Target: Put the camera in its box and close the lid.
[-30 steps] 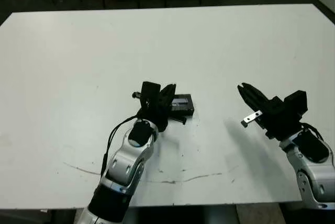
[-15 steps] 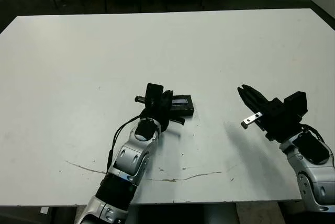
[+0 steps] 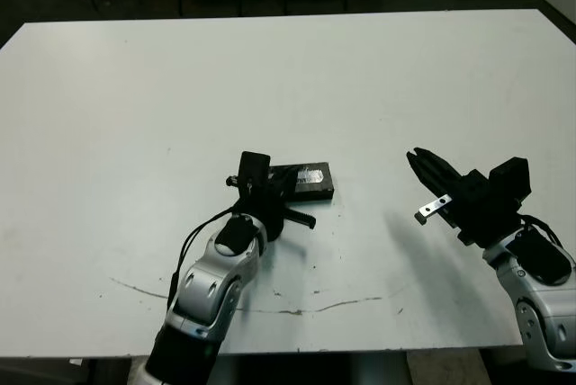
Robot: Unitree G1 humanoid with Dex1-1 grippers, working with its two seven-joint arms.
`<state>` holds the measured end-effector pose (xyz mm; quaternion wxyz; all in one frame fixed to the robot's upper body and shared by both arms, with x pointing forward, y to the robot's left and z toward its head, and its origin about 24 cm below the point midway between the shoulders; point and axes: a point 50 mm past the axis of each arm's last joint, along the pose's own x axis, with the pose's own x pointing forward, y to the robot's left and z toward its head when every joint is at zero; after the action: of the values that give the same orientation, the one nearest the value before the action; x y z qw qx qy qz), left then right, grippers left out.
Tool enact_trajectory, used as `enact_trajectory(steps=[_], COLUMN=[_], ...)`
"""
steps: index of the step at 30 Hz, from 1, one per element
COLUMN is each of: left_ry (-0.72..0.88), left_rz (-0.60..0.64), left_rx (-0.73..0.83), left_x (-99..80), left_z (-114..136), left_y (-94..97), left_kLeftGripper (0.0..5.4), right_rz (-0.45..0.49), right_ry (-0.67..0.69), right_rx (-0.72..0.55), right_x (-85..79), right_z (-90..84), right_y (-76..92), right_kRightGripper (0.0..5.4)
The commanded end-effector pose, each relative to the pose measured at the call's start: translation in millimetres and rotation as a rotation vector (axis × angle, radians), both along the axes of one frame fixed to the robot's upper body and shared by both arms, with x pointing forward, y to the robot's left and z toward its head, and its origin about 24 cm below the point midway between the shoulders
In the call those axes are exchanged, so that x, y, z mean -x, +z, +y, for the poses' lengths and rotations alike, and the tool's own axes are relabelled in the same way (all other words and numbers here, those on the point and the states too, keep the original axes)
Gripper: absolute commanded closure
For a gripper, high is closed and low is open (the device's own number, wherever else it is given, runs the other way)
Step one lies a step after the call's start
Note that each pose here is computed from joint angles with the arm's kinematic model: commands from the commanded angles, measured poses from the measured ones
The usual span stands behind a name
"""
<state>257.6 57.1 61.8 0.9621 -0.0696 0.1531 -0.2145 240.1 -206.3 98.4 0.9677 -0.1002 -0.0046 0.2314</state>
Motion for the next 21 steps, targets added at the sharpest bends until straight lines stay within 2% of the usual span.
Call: enact_trajectory(steps=[1, 7, 12, 14, 17, 21], left_ry=[0.029, 0.104, 0.152, 0.167, 0.195, 0.349], left_rz=[0.077, -0.04, -0.431, -0.529, -0.613, -0.577], left_rx=[0.02, 0.077, -0.049, -0.081, -0.148, -0.219], left_x=[2.8, 0.8, 10.0, 14.2, 19.0, 27.1], left_z=[6, 30, 68, 86, 119, 160], left_y=[-8.3, 7.5, 31.7, 38.1, 41.8, 29.1], left_kLeftGripper=[5.36, 5.36, 5.36, 5.36, 5.36, 5.36], right_rz=[0.036, 0.015, -0.021, -0.03, -0.041, -0.055], right_ry=[-0.018, -0.031, -0.072, -0.092, -0.115, -0.186], right_rx=[0.001, -0.01, -0.032, -0.052, -0.055, -0.067], right_x=[1.7, 1.9, 3.7, 3.6, 3.1, 2.5], right_z=[-3.7, -3.7, -0.3, 1.9, 5.3, 12.4], right_y=[-4.6, -6.5, -7.8, -9.5, -11.8, -13.1], right_kRightGripper=[5.4, 5.4, 5.4, 5.4, 5.4, 5.4])
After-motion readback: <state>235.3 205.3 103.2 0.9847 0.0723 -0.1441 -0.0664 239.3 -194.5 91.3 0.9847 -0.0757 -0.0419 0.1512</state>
